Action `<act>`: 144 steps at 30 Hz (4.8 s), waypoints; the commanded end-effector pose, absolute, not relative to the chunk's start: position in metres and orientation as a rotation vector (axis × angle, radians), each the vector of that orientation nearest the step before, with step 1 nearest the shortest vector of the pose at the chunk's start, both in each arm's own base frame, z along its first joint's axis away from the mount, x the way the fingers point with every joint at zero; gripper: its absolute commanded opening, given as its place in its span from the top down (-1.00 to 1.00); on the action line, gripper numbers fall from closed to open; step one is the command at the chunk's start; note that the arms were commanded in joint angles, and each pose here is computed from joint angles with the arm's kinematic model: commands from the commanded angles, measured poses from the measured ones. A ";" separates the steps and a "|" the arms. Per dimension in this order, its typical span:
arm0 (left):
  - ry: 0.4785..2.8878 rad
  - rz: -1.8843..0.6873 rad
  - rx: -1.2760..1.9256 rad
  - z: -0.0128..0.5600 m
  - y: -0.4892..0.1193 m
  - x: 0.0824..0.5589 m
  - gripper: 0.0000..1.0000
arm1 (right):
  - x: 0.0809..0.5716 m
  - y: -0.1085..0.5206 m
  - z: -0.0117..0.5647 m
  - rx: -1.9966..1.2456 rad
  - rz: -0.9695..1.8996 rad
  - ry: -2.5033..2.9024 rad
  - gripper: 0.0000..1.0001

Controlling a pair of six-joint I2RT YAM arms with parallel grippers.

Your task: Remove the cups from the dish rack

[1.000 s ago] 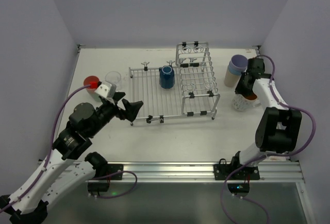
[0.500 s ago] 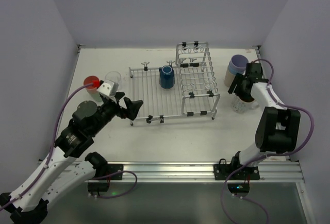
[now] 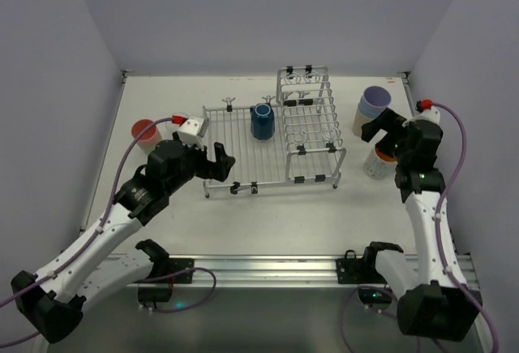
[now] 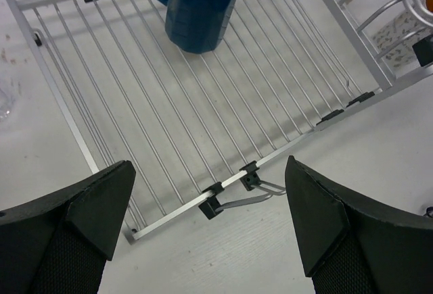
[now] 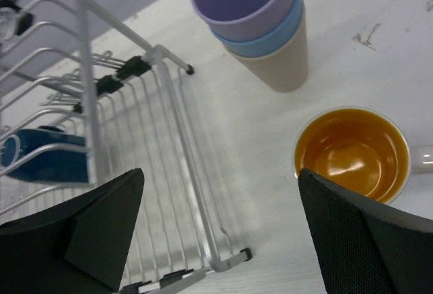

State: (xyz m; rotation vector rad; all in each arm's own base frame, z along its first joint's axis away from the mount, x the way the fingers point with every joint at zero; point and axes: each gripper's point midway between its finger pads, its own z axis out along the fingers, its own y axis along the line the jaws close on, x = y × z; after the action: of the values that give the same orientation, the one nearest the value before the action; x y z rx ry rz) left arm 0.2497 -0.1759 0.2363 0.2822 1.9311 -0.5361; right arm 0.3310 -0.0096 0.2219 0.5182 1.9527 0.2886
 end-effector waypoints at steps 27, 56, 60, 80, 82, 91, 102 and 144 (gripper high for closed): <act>1.857 -0.465 0.289 0.211 -0.297 0.436 -1.00 | 0.220 0.149 0.322 -0.138 1.015 1.572 -0.98; 1.624 -0.466 0.158 0.300 -0.265 0.424 0.43 | 0.221 0.161 0.340 -0.162 1.098 1.541 -0.98; 1.479 -0.558 0.074 0.369 -0.236 0.380 0.46 | 0.221 0.167 0.348 -0.136 1.169 1.522 -0.98; 1.121 -1.233 0.135 0.472 -0.226 0.225 0.59 | 0.208 0.274 0.425 -0.261 1.497 1.340 -0.98; 1.102 -1.268 0.141 0.476 -0.226 0.220 0.60 | 0.207 0.284 0.431 -0.286 1.515 1.327 -0.98; 1.038 -1.424 0.171 0.485 -0.231 0.195 0.65 | 0.207 0.290 0.435 -0.290 1.531 1.298 -0.96; 1.014 -1.517 0.119 0.472 -0.232 0.195 0.50 | 0.177 0.300 0.472 -0.436 1.720 1.118 -0.05; 1.551 -0.300 -0.023 0.355 -0.086 0.238 -1.00 | 0.129 0.310 0.179 -0.964 0.585 2.234 1.00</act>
State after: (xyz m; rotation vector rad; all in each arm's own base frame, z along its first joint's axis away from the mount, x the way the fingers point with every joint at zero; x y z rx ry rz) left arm 0.2338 -0.0951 0.3662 -0.0132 1.5355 -0.3755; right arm 0.1123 0.3031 0.1735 -0.9631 2.3074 0.6844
